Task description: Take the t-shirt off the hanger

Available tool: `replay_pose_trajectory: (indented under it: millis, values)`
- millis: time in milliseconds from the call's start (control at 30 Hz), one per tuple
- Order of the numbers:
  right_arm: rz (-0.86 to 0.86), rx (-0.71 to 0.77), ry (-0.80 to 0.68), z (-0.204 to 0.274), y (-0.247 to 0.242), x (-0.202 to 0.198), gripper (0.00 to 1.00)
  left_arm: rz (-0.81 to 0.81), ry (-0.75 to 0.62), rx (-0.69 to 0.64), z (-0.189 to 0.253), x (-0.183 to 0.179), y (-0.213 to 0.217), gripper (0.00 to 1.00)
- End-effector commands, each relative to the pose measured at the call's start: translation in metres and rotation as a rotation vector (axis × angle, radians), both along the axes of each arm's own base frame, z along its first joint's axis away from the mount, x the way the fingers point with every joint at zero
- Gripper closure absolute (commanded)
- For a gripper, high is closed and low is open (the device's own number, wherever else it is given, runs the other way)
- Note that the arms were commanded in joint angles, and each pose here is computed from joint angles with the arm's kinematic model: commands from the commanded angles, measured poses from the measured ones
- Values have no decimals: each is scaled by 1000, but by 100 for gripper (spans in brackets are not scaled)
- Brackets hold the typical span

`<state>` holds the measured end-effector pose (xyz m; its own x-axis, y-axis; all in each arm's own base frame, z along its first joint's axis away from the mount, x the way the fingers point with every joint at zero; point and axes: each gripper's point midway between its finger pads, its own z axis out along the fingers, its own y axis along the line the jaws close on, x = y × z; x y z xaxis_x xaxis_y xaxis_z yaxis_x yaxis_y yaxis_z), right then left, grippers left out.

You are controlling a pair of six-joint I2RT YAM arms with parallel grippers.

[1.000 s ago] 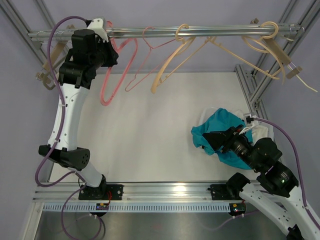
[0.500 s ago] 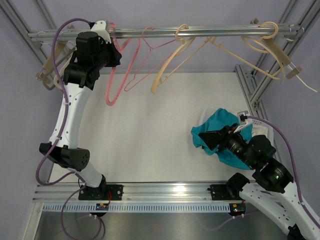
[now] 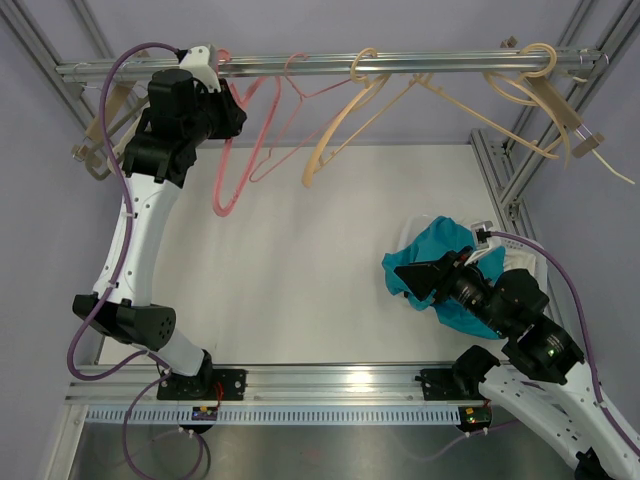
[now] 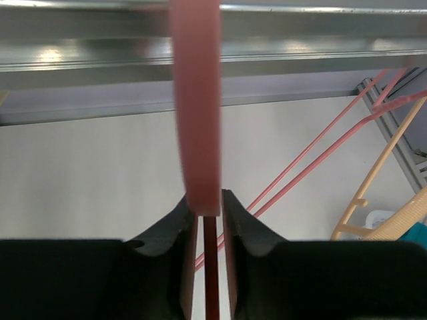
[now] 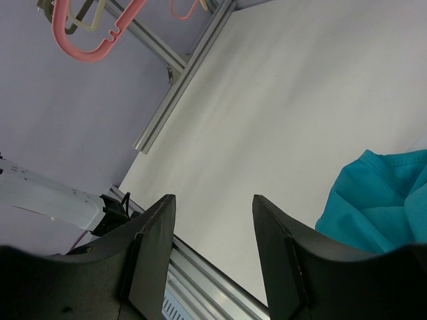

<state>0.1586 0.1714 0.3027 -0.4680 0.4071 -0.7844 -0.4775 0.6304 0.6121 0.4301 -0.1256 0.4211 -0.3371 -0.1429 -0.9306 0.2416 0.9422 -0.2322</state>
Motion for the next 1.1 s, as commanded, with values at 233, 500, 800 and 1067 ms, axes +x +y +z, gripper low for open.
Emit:
replay_pose_trajectory:
  millis: [233,500,800,1067]
  values:
    - [28,14,-37,9,4,-2,42,-24,-94,-47,34,-22,-1,56]
    - [25,18,-41,12,4,-1,42,-8,-118,-71,45,-42,6,12]
    - [21,41,-107,42,-2,-6,41,39,-232,-137,38,-141,34,1]
    - [-78,81,-183,72,-31,-13,1,-87,-282,-219,-16,-245,33,1]
